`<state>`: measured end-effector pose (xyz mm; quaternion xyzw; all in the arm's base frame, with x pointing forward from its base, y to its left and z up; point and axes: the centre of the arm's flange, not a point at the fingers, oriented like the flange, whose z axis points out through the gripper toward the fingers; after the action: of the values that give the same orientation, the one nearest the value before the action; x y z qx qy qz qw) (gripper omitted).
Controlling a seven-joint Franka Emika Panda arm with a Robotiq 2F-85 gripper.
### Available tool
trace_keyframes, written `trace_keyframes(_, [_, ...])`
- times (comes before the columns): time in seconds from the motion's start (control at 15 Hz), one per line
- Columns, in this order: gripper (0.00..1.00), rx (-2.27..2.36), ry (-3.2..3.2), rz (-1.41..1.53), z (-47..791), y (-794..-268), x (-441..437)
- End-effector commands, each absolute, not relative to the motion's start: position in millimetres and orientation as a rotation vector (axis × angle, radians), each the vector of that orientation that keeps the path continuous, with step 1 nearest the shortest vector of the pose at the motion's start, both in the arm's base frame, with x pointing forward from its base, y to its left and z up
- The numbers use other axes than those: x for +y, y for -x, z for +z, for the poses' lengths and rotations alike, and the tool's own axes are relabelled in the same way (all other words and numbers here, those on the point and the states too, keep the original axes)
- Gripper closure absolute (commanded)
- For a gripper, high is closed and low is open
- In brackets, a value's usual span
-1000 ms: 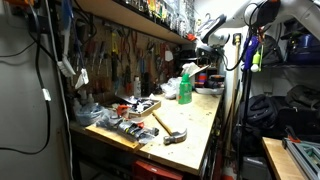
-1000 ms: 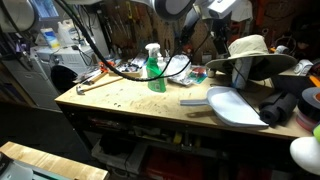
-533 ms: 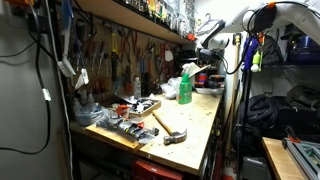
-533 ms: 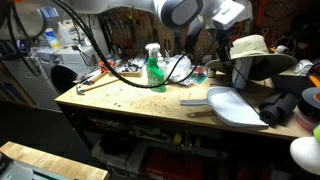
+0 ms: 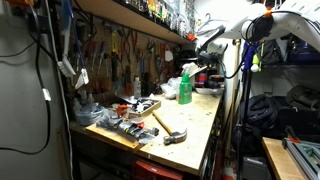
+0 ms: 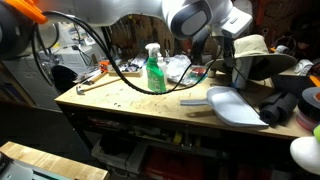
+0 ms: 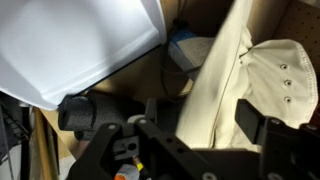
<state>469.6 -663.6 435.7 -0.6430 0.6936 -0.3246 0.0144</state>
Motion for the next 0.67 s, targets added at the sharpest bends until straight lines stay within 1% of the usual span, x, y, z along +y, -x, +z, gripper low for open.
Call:
trace_keyframes(0.0, [0.51, 2.081, 1.969, -1.060, 425, -487, -689])
trace_keyframes(0.07, [0.58, 2.069, 1.962, -1.066, 425, -489, -689])
trace_keyframes(0.27, [0.82, 2.032, 1.939, -1.101, 429, -493, -688])
trace_keyframes(0.4, [0.95, 1.997, 1.918, -1.151, 437, -494, -687])
trace_keyframes(0.47, [1.00, 1.979, 1.910, -1.174, 442, -494, -687])
trace_keyframes(0.6, [1.00, 1.942, 1.881, -1.231, 454, -494, -686])
